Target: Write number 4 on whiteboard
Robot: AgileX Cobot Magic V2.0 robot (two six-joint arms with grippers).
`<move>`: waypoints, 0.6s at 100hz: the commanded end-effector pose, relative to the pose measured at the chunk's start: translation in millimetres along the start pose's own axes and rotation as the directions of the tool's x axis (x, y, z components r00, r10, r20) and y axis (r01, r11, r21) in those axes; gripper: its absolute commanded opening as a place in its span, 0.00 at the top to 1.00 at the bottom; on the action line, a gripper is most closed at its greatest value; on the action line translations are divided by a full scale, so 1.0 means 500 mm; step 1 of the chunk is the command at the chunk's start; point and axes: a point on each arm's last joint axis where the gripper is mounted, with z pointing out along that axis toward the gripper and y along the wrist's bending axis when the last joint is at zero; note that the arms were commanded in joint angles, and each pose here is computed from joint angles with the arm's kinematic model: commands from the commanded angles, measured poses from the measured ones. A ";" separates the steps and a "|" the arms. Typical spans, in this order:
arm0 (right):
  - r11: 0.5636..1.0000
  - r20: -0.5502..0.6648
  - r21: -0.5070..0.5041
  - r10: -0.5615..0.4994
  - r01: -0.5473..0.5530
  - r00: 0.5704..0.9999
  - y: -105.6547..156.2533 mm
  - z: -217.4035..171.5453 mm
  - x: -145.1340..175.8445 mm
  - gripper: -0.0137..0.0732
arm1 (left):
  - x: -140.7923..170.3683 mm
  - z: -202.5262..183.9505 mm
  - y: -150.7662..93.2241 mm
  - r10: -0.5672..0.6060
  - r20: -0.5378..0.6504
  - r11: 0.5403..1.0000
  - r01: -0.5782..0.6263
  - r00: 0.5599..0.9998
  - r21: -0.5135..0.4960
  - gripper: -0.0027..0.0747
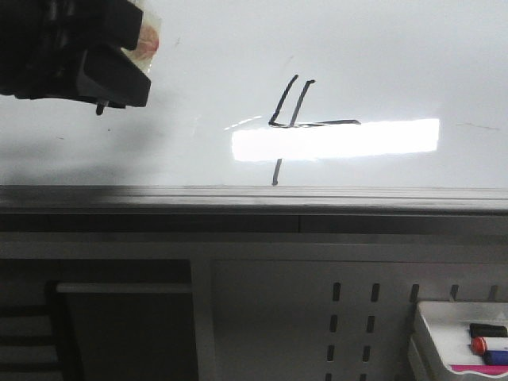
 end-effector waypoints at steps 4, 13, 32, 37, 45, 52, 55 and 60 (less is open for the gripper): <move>0.997 0.052 0.076 0.003 -0.007 0.999 -0.018 -0.002 -0.022 0.92 | -0.013 0.010 -0.004 -0.053 0.009 0.999 0.053 0.999 0.000 0.99; 0.997 0.047 0.075 0.003 -0.007 0.999 -0.017 0.000 -0.020 0.92 | -0.010 0.031 -0.004 -0.107 -0.014 0.994 0.107 0.994 -0.006 0.99; 0.997 0.042 0.074 0.008 -0.011 0.999 -0.017 0.003 -0.018 0.92 | -0.020 0.073 -0.005 -0.177 -0.033 0.984 0.177 0.984 -0.018 0.99; 0.997 0.042 0.074 0.014 -0.017 0.999 -0.017 0.003 -0.018 0.92 | -0.024 0.083 -0.003 -0.198 -0.033 0.980 0.197 0.980 -0.030 0.99; 0.997 0.042 0.074 0.016 -0.019 0.999 -0.017 0.003 -0.018 0.92 | -0.026 0.100 -0.002 -0.212 -0.038 0.977 0.211 0.976 -0.046 0.99; 0.997 0.042 0.074 0.016 -0.019 0.999 -0.017 0.003 -0.018 0.92 | -0.030 0.112 -0.002 -0.214 -0.038 0.976 0.212 0.976 -0.053 0.99; 0.997 0.042 0.074 0.016 -0.019 0.999 -0.017 0.003 -0.018 0.92 | -0.033 0.115 -0.001 -0.214 -0.034 0.975 0.212 0.976 -0.060 0.99; 0.997 0.042 0.074 0.016 -0.019 0.999 -0.017 0.003 -0.018 0.92 | -0.036 0.120 0.002 -0.214 -0.028 0.975 0.211 0.976 -0.075 0.99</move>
